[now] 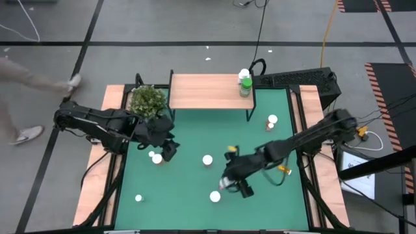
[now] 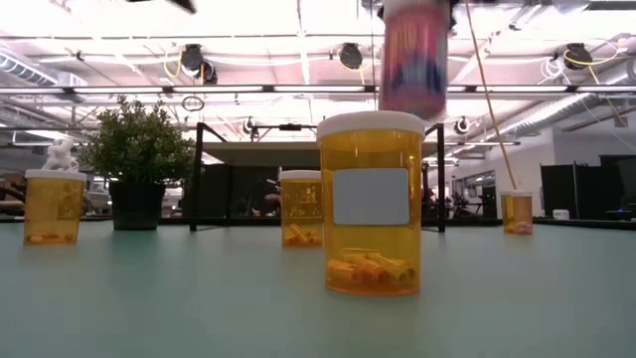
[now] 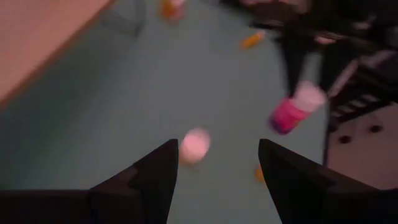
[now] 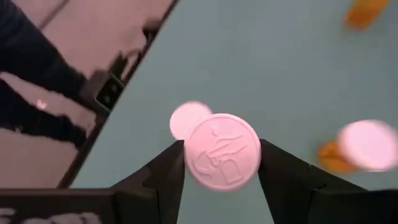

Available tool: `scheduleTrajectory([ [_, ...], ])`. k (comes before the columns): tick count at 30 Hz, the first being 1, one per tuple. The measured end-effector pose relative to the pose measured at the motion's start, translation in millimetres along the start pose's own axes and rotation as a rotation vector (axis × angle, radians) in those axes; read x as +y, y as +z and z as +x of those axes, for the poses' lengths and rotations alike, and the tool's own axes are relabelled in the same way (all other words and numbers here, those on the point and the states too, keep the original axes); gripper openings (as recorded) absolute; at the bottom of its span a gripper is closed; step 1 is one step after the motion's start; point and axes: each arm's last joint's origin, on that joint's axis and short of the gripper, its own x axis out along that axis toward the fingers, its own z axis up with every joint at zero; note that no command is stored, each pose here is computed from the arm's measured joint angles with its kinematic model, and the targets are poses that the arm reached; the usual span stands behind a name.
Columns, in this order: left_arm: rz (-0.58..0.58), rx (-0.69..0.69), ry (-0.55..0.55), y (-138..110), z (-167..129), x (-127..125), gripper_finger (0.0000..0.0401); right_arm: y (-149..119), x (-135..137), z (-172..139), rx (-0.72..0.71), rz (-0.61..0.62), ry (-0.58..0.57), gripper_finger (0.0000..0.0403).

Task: Pick and place medicine bottles onto shelf by color
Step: Put the large pink medicine bottle on the shelf

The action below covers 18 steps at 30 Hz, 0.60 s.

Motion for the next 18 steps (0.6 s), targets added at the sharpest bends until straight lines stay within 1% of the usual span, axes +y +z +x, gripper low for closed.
scheduleTrajectory([
  [4,0.162,-0.156,-0.138,14.2,7.8,-17.8,0.0226,14.0,-5.7,-46.4,-0.132,-0.054,-0.048,0.0172],
  [6,0.233,-0.189,-0.223,19.7,18.2,-26.3,0.0226,19.8,-6.6,-65.7,-0.205,-0.116,-0.061,0.017],
  [9,0.281,-0.202,-0.373,30.8,37.3,-37.4,0.0226,25.8,-4.9,-87.6,-0.296,-0.171,-0.071,0.0171],
  [11,0.304,-0.188,-0.437,35.1,53.8,-43.7,0.0229,28.0,-3.7,-97.0,-0.335,-0.176,-0.071,0.0172],
  [13,0.328,-0.19,-0.505,39.3,68.2,-50.5,0.0239,28.3,-3.2,-100.4,-0.346,-0.177,-0.071,0.0171],
  [18,0.36,-0.136,-0.616,41.9,100.3,-59.4,0.028,31.4,0.2,-101.4,-0.383,-0.152,-0.056,0.0169],
])
